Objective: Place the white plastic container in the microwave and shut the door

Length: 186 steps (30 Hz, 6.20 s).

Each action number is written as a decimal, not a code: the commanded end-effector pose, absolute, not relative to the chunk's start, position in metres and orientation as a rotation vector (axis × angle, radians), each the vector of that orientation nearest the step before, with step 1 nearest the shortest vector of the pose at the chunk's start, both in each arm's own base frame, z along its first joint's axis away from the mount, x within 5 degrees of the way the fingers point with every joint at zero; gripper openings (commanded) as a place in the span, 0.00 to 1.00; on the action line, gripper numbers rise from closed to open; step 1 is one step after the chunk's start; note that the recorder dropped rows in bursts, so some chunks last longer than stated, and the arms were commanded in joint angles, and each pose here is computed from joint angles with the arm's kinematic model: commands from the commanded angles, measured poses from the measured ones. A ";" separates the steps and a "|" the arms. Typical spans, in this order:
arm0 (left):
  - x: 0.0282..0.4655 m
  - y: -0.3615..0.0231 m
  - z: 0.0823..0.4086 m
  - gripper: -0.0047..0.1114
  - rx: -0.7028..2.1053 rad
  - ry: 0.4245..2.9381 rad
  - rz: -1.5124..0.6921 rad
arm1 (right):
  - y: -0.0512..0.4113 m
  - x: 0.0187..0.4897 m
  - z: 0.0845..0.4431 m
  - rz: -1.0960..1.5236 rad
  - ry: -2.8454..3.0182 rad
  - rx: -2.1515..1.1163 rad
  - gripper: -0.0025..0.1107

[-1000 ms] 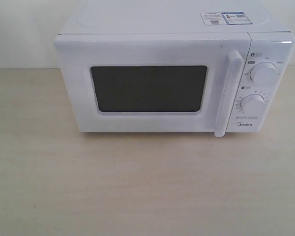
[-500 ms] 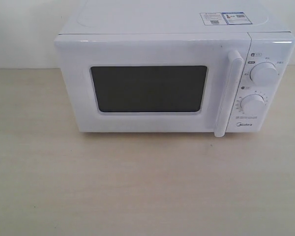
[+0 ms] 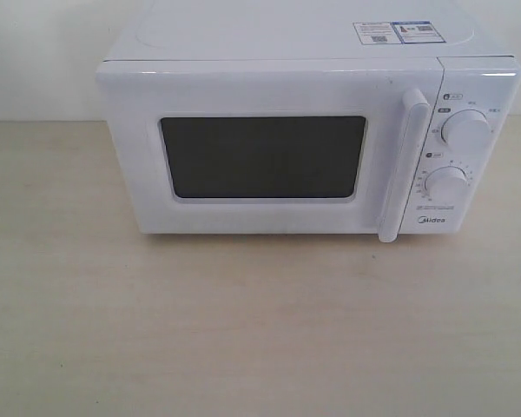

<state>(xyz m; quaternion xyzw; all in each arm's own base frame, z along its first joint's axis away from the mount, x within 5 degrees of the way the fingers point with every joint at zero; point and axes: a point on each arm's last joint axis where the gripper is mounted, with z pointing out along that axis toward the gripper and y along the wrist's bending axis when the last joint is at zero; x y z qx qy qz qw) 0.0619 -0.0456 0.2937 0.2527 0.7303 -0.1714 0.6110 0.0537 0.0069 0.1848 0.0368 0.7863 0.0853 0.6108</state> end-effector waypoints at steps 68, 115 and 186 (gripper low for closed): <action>0.062 -0.045 0.293 0.08 0.572 1.683 -0.398 | 0.002 0.053 0.182 0.044 1.829 0.006 0.02; 0.055 -0.009 0.195 0.08 0.074 1.684 -0.168 | 0.002 0.054 0.183 0.043 1.818 0.007 0.02; 0.054 -0.005 0.186 0.08 0.024 1.789 -0.093 | 0.002 0.054 0.183 0.043 1.818 0.007 0.02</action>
